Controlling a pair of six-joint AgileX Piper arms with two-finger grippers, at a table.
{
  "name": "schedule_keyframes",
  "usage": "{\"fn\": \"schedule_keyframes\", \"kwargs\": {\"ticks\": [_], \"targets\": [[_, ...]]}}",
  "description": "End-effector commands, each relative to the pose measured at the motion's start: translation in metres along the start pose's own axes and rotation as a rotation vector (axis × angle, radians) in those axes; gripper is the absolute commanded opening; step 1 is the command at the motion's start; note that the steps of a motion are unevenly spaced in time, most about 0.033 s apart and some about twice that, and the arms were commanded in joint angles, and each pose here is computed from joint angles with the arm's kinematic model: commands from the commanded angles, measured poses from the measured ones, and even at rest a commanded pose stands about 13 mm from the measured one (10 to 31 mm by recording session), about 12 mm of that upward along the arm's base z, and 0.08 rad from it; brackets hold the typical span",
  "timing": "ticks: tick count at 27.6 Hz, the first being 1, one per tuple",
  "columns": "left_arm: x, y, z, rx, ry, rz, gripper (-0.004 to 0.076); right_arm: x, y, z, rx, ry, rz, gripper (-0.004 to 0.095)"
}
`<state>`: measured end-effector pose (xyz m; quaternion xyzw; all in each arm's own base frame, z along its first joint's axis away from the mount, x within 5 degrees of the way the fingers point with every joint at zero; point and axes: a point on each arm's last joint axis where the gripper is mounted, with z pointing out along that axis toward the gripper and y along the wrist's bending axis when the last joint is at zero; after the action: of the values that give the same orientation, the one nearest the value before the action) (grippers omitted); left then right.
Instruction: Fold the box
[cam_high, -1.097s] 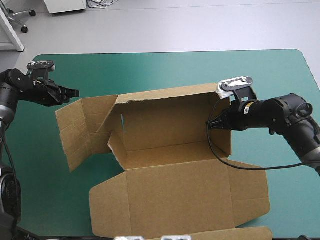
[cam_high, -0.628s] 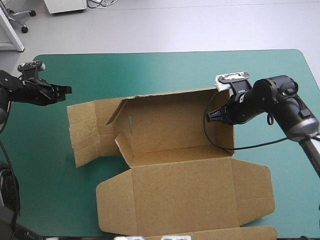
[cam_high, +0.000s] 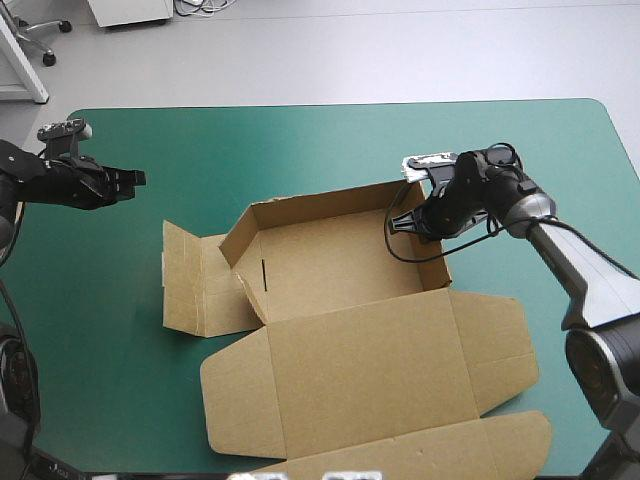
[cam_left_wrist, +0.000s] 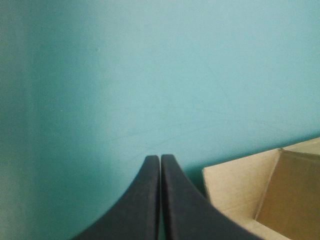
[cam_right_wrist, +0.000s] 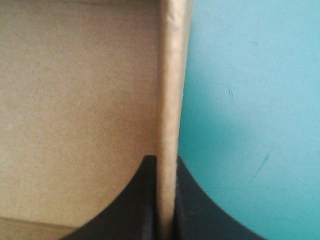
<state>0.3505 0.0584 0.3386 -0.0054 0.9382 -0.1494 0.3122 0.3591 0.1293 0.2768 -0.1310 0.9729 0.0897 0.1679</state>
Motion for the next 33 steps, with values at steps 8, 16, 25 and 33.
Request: {"fn": "schedule_keyframes", "kwargs": {"ticks": [8, 16, 25, 33], "targets": [[-0.012, -0.011, -0.023, 0.018, -0.111, 0.007, -0.0006, -0.034, -0.001, 0.010, 0.005, -0.078, -0.042, -0.0028], [-0.012, -0.011, -0.023, 0.015, -0.117, 0.009, -0.0006, -0.046, 0.004, -0.021, 0.004, -0.075, -0.134, 0.0063], [-0.013, -0.011, -0.023, 0.018, -0.119, 0.006, -0.0006, -0.058, 0.005, -0.033, 0.020, -0.121, -0.146, 0.0462], [-0.012, -0.012, -0.023, 0.021, -0.118, 0.005, -0.0006, -0.059, 0.006, -0.042, 0.020, -0.095, -0.134, 0.0495]]}}
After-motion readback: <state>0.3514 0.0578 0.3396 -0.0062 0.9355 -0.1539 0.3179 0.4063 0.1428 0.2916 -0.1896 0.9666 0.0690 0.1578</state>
